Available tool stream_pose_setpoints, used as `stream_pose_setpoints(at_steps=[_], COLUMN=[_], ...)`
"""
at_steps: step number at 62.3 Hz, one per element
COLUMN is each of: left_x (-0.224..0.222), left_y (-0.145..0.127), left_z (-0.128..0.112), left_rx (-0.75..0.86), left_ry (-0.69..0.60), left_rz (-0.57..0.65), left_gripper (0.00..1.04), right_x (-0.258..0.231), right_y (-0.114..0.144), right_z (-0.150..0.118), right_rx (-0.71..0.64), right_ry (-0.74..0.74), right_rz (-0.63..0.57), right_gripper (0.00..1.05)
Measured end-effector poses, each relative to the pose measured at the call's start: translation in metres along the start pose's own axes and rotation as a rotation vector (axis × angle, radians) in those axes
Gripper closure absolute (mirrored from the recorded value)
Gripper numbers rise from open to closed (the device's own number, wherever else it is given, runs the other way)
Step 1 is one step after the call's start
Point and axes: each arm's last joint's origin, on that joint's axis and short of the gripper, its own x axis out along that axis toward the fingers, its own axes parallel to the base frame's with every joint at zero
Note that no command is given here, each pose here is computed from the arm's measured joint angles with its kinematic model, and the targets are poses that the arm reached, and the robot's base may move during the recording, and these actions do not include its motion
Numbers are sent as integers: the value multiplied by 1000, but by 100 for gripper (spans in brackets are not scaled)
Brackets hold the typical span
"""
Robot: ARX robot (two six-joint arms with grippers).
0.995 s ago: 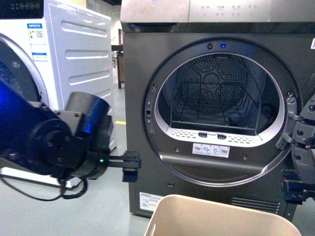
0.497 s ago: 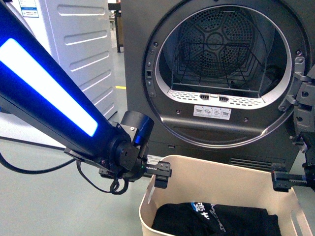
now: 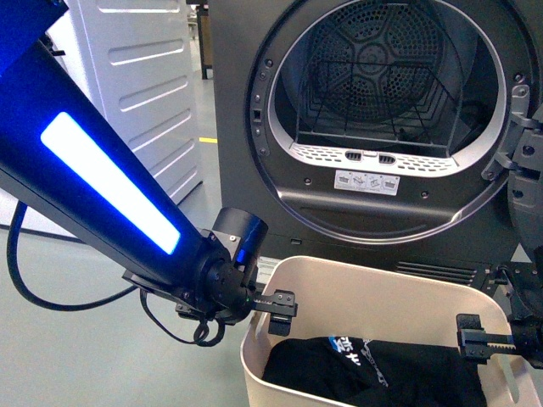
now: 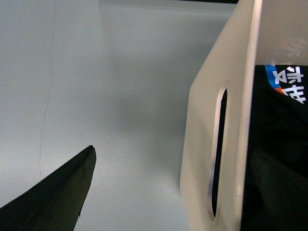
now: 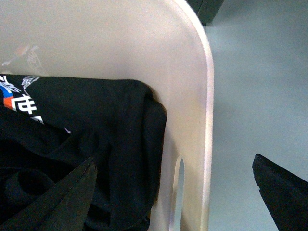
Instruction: Move hamper under clothes hanger
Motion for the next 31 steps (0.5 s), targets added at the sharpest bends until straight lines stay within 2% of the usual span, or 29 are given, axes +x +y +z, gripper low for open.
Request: stream_pose_setpoints(at_steps=[15,21,31], left_x=[7,7,6], left_y=[-5,-8,-10], left_z=[-3,1,7], left_rx=[1,8,10], left_ry=[-3,-16,-38], left_rz=[-12,-10,-4], left_gripper=[7,19,42], right_x=[10,13,14], right_y=[0,0,1], right_z=[-10,-10,-11], right_rx=[7,17,20], right_ry=[28,27,25], right_rz=[-12,-21,-35], right_gripper=[8,10,33])
